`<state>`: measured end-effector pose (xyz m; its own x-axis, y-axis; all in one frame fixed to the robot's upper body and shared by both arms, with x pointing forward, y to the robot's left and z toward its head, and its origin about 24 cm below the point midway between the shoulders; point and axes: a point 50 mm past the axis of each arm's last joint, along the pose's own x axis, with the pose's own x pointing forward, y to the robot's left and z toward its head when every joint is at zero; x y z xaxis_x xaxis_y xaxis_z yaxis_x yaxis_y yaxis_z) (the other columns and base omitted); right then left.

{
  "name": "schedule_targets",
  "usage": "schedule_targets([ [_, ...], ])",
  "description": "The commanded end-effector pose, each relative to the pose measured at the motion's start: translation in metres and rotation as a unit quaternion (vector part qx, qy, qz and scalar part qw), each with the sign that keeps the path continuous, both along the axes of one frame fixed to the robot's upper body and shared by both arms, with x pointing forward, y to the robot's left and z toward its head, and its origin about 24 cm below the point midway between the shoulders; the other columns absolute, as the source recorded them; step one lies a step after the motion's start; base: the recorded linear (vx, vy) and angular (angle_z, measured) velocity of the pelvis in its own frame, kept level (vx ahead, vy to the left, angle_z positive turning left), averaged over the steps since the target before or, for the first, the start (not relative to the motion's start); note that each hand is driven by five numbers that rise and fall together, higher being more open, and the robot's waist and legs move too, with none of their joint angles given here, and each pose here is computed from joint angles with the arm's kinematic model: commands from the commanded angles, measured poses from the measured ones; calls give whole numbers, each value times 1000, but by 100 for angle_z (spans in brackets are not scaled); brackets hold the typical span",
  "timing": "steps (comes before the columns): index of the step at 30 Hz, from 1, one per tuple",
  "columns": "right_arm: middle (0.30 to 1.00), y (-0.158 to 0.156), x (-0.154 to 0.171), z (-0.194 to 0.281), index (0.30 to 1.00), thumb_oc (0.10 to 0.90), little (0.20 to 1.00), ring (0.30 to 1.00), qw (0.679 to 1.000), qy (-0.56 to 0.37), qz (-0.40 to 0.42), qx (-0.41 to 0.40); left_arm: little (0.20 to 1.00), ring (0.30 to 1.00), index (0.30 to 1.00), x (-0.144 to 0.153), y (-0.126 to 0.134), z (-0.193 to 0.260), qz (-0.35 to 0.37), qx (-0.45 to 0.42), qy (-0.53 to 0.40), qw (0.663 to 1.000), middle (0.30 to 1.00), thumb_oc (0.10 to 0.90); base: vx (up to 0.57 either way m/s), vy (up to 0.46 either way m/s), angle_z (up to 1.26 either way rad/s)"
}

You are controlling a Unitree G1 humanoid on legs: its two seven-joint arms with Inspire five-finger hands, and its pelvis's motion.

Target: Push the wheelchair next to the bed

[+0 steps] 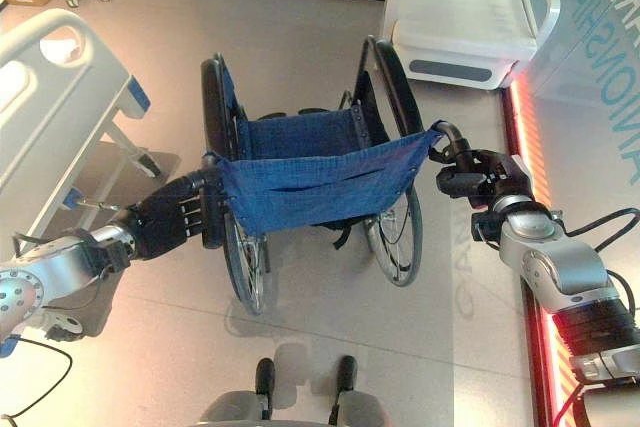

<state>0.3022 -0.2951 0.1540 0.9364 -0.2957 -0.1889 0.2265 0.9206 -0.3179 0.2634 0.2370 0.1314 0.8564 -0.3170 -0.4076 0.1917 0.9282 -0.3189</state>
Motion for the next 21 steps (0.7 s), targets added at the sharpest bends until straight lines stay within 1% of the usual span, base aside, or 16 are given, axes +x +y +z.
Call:
schedule_targets([
  [1,300,2,6,17,300,400,300,300,998,-33,17,-50,900,900,900,15,-27,55,-58,-118,-118,984,900,800,0,0,0],
  [4,300,8,9,17,300,400,300,300,998,-37,21,-48,900,900,900,16,-42,52,-80,-131,-115,981,900,800,-34,-3,0],
  [8,300,12,11,20,300,400,300,300,998,-42,23,-45,900,900,900,17,-51,52,-87,-126,-122,981,900,800,0,0,0],
  [15,300,15,13,20,300,400,300,300,998,-43,30,-44,900,900,900,16,-56,57,-94,-137,-133,977,900,800,-1,-1,-1],
  [16,300,16,13,20,300,400,300,300,998,-44,31,-43,665,665,665,16,-58,58,-95,-143,-135,976,665,643,0,0,0],
  [17,300,16,13,20,300,400,300,300,998,-44,31,-43,300,300,300,15,-59,59,-94,-150,-138,975,300,400,0,0,0],
  [21,300,17,14,19,300,400,300,300,997,-46,32,-43,300,300,300,16,-59,66,-85,-162,-168,969,300,400,0,0,0],
])
